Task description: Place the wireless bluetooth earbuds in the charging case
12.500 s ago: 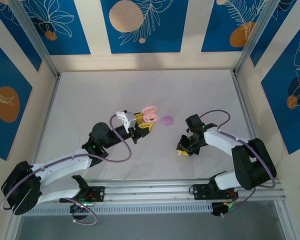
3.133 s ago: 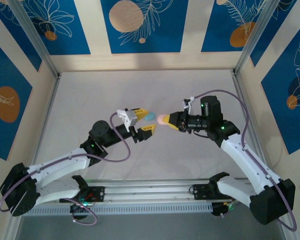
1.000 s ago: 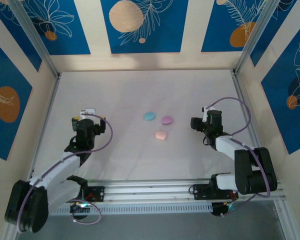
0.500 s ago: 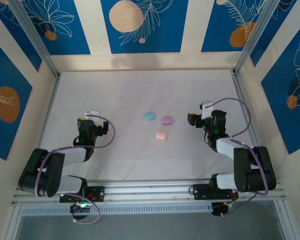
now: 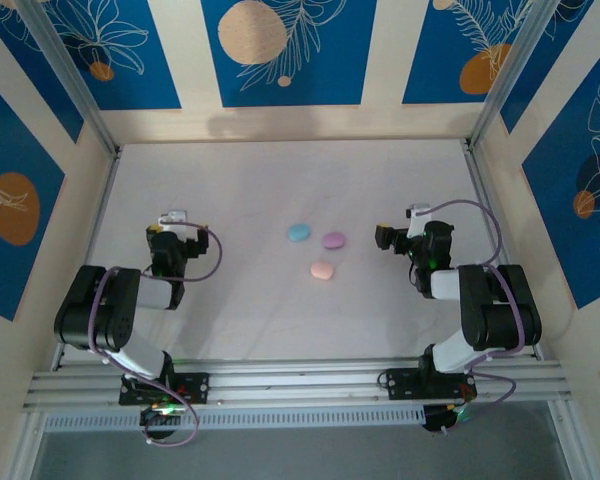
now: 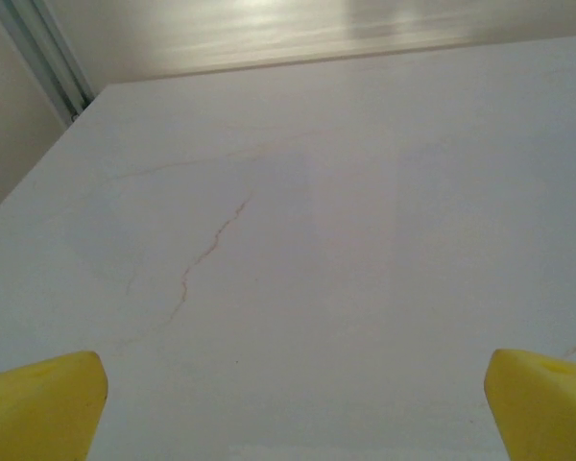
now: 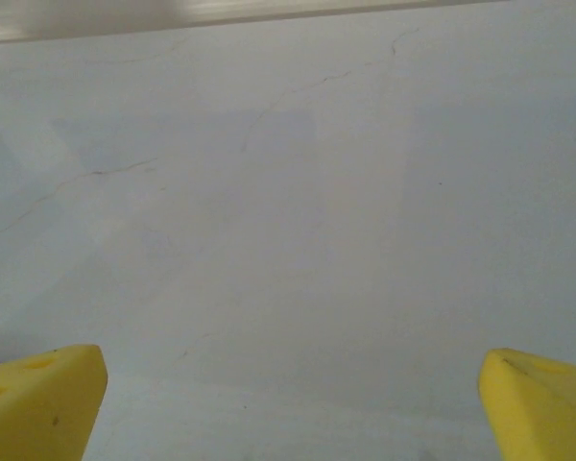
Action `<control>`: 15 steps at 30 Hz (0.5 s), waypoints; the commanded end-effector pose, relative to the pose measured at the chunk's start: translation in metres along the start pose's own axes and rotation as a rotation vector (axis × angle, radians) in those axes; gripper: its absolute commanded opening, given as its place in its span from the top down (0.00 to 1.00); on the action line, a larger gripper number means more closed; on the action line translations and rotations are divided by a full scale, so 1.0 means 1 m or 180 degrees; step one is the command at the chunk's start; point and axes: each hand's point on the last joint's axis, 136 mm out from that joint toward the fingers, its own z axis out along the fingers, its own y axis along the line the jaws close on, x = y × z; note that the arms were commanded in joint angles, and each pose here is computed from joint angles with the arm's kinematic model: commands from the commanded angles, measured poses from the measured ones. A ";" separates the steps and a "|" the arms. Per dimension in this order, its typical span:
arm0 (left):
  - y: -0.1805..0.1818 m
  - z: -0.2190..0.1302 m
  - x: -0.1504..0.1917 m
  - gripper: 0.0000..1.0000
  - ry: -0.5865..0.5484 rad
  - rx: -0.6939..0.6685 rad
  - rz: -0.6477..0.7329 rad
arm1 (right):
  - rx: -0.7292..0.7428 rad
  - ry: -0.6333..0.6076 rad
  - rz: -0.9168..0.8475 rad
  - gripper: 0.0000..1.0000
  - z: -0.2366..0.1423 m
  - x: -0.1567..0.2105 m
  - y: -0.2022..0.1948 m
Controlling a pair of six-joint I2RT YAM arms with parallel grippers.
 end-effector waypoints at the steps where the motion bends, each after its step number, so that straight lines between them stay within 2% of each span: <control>1: -0.003 -0.002 -0.003 0.00 -0.0032 0.0064 -0.0048 | 0.0083 -0.0120 0.0018 0.01 0.001 -0.013 -0.003; 5: -0.012 0.000 -0.003 0.00 -0.0008 0.0231 0.0016 | 0.0086 -0.0110 0.0001 0.01 0.001 -0.012 -0.003; 15: -0.012 0.000 -0.003 0.00 0.0003 0.0236 0.0018 | 0.0079 -0.0099 0.0007 0.01 0.002 -0.012 -0.003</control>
